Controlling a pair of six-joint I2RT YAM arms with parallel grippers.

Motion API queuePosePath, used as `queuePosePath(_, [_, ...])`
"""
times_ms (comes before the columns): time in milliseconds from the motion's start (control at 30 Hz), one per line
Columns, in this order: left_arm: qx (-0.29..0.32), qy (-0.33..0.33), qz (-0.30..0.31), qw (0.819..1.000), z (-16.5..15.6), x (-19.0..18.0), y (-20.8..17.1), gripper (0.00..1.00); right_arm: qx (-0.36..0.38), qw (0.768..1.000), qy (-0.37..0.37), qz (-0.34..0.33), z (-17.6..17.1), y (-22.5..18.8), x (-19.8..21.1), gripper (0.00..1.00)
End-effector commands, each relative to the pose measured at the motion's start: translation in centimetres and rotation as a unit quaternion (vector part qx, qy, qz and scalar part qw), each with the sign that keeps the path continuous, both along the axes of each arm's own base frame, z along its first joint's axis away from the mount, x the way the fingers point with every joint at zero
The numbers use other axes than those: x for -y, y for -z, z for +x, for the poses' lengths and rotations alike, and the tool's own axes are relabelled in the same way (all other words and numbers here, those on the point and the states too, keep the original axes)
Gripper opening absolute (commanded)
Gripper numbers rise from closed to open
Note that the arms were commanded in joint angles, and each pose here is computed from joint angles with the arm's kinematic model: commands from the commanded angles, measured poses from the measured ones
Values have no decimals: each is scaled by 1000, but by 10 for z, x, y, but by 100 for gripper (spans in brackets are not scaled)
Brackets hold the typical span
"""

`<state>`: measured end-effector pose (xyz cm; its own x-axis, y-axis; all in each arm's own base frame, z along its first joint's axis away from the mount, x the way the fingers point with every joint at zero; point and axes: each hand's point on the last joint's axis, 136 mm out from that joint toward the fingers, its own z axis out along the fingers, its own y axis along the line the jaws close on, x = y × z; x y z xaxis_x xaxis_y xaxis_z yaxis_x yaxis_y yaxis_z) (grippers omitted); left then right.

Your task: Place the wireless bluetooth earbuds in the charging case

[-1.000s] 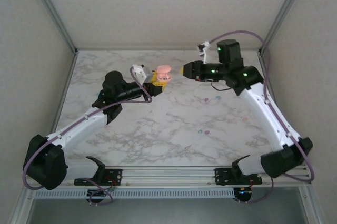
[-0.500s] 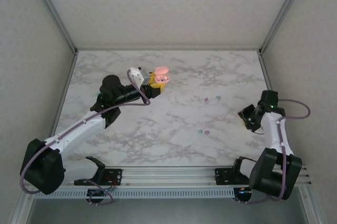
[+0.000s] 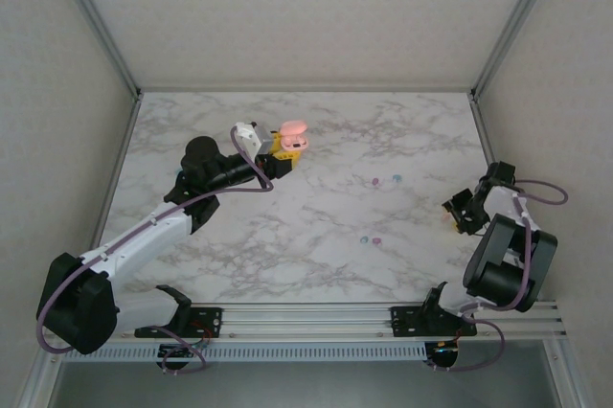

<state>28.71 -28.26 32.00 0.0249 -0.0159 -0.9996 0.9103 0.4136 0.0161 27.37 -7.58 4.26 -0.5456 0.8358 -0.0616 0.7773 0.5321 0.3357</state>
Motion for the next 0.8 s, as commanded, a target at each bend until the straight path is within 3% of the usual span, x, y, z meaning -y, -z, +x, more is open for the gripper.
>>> queuePosePath(0, [16, 3, -12, 1000, -1, 3, -16, 22, 16, 1000, -10, -5, 16, -1, 8, 41])
queuePosePath(433, [16, -6, -13, 1000, -2, -1, -19, 22, -13, 1000, -22, 5, 13, 17, 7, 39])
queuePosePath(767, [17, -8, -14, 1000, -3, -2, -20, 22, 3, 999, -44, 25, 18, 22, -1, 31])
